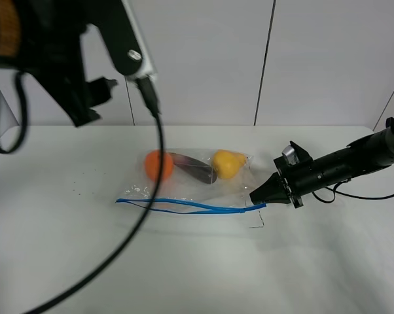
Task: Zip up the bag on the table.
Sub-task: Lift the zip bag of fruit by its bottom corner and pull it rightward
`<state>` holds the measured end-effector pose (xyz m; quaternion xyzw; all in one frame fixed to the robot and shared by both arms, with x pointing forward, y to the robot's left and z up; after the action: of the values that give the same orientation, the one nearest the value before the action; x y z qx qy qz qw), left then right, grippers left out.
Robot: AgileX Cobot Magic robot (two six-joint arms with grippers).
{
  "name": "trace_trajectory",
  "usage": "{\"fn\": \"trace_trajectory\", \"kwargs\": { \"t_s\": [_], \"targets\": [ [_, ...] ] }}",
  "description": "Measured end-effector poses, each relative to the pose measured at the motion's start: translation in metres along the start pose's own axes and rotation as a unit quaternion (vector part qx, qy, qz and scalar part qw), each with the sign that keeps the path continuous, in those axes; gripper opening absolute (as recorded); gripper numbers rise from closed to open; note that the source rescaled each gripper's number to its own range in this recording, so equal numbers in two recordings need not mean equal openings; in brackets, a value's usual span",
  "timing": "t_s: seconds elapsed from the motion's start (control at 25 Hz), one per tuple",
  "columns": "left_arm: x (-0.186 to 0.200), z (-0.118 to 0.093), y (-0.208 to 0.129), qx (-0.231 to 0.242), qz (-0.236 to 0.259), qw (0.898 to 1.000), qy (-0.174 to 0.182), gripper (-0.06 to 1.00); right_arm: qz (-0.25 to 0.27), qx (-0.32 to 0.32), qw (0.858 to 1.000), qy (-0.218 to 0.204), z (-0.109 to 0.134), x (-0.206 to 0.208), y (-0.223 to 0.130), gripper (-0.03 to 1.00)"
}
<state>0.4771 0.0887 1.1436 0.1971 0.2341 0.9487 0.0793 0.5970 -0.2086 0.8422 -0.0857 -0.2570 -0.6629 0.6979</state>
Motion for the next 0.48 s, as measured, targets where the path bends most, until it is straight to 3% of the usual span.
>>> {"fn": "trace_trajectory", "kwargs": {
  "t_s": [0.16,0.32,0.48],
  "targets": [
    [-0.035,-0.069,0.023,-0.022,-0.005,0.999,-0.029,0.91,-0.001,-0.002,1.0,0.0,0.0,0.0,0.0,0.0],
    [-0.066,-0.136,0.025,-0.053,0.016,0.996,-0.073,0.87,-0.003,-0.022,1.0,0.002,0.0,0.0,0.001,0.0],
    [-0.081,-0.182,0.023,-0.088,0.022,0.989,-0.113,0.86,-0.005,-0.055,0.998,0.002,0.002,0.001,0.002,0.0]
  ]
}}
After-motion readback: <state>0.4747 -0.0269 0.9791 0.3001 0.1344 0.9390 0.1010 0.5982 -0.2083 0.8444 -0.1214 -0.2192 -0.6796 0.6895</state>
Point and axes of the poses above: a point on each arm's last joint axis where the gripper is mounted, x pointing back along that axis away from the gripper, z along the wrist's bending axis when the last joint is at zero, y = z × x, the point moved 5 cm from there along -x, pointing out along that axis toward the gripper, and after that the axes turned 8 degrees about x, right-handed, at the moved point
